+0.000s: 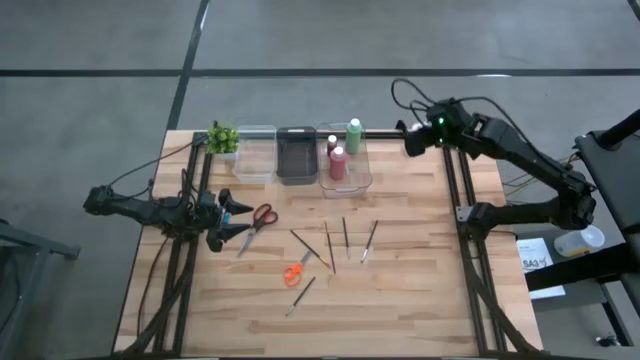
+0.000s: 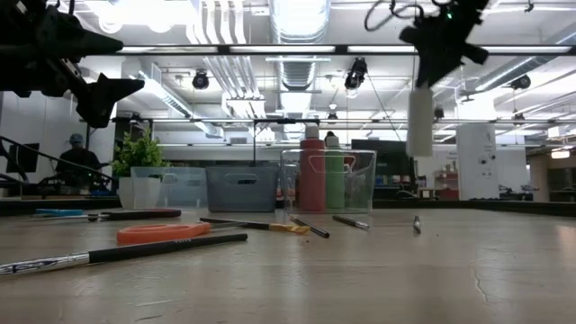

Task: Pick & Place Paint Supplies
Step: Put the white paint bottle into the right transparent bin

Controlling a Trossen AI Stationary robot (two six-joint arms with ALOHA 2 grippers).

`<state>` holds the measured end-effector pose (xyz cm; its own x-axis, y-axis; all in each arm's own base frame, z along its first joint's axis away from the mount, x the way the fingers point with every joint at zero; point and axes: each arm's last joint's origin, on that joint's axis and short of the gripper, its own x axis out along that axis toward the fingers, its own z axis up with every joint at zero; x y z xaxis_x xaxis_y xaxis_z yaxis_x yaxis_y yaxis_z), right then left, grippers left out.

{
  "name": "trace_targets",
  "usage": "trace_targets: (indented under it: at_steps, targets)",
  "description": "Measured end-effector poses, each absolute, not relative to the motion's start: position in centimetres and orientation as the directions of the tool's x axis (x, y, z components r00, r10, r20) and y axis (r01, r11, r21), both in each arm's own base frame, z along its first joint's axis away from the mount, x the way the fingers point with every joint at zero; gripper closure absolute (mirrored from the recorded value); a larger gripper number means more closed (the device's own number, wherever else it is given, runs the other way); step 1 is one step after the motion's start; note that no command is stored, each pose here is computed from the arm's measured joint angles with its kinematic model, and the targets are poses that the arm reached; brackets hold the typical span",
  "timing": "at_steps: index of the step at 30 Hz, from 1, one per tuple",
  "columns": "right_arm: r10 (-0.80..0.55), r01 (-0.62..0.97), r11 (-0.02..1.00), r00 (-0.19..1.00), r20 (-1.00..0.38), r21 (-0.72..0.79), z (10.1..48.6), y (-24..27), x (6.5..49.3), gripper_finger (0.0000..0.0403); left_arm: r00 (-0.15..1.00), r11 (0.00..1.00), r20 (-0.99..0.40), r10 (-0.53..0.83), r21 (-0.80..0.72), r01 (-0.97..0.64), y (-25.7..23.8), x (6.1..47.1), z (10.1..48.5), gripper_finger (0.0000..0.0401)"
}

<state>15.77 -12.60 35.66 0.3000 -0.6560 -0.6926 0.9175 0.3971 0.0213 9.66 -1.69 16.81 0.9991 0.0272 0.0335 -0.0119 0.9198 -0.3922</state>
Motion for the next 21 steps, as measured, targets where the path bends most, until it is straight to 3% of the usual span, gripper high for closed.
trace_targets:
  at_steps: [9, 21]
  targets:
    - [-0.627, 0.813, 0.581, 0.417, -0.657, -0.039, 39.9, -14.8, 19.3, 0.0301, 0.999, 0.920, 0.034, 0.027, -0.392, -0.012, -1.7, 9.7, 16.8, 0.0098]
    - [-0.501, 0.673, 0.736, 0.475, -0.723, -0.068, 38.6, -16.8, 25.6, 0.0301, 0.999, 0.920, 0.033, 0.027, -0.392, -0.012, -1.7, 9.7, 16.8, 0.0098]
